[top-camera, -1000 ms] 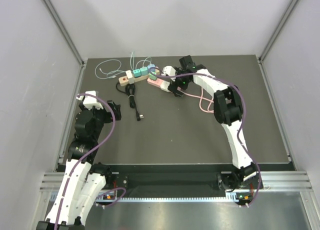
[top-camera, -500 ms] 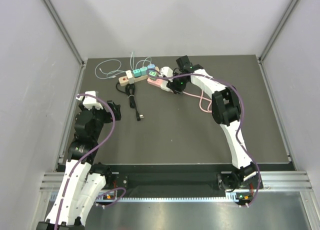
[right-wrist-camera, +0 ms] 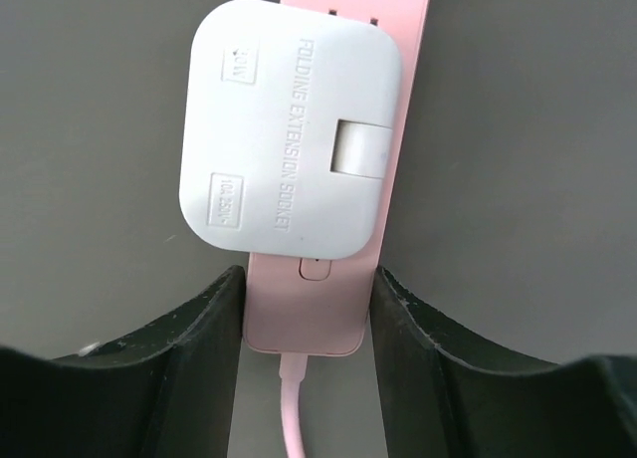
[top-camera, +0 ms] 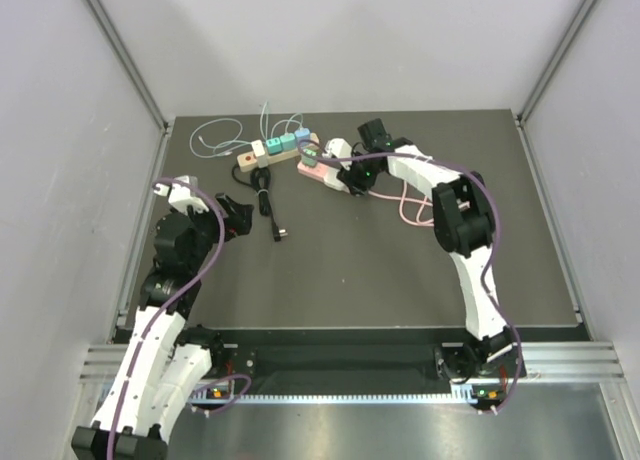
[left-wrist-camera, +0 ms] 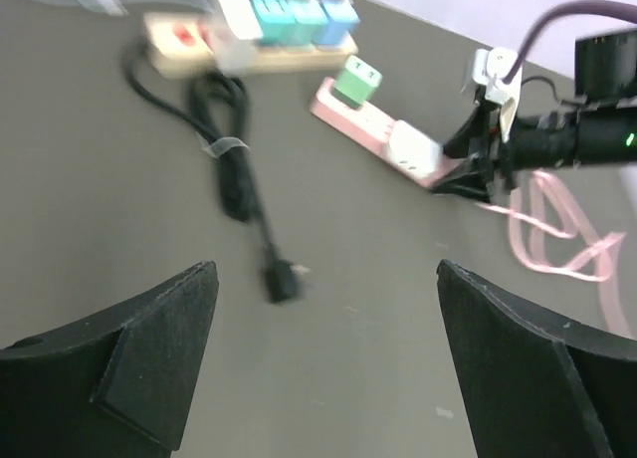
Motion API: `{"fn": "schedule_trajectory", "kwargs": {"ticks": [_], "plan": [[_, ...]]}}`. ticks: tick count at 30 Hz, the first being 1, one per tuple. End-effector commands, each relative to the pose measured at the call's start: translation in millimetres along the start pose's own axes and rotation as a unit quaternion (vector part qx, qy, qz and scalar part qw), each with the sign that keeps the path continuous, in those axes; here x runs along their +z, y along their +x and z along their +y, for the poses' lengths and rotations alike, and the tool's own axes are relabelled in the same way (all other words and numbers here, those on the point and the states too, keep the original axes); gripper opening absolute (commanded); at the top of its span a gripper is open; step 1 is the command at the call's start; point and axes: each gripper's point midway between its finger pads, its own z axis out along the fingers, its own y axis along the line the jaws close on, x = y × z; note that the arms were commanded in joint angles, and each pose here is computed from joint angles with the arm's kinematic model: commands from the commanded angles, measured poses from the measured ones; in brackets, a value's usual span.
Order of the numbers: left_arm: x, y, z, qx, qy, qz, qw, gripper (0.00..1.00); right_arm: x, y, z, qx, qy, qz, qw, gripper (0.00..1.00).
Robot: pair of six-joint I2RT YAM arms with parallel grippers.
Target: Pull the plug off the socket
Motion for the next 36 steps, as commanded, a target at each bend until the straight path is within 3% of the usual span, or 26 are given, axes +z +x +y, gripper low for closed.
{"fn": "schedule_trajectory", "kwargs": {"ticks": [1, 4, 5, 9, 14, 23, 36], "plan": [[12.9, -2.9, -32.5, -0.142, 0.054, 0.018, 0.988, 0.95, -46.1, -42.8, 13.7, 0.009, 0.024, -0.075, 0.997, 0.00], [26.3, 24.0, -50.4, -0.248, 0.099, 0.070, 0.961, 0.91, -56.8, -41.7, 31.3, 0.029, 0.028, -0.091, 0.995, 0.00], [30.0, 41.1, -51.1, -0.304, 0.100, 0.093, 0.943, 0.89, -58.8, -41.3, 35.2, 0.032, 0.032, -0.094, 0.995, 0.00], [43.0, 72.9, -65.8, -0.399, 0.142, 0.133, 0.896, 0.82, -71.4, -38.3, 61.6, 0.056, 0.039, -0.107, 0.992, 0.00], [56.7, 80.8, -85.8, -0.400, 0.152, 0.119, 0.896, 0.82, -80.6, -40.3, 77.6, 0.083, 0.052, -0.127, 0.987, 0.00], [90.4, 121.9, -112.9, -0.440, 0.122, 0.146, 0.878, 0.79, -80.4, -32.3, 103.8, 0.145, 0.064, -0.140, 0.977, 0.00], [151.3, 157.7, -129.5, -0.456, 0.071, 0.144, 0.875, 0.70, -71.8, -27.3, 118.9, 0.149, 0.053, -0.145, 0.977, 0.00]]}}
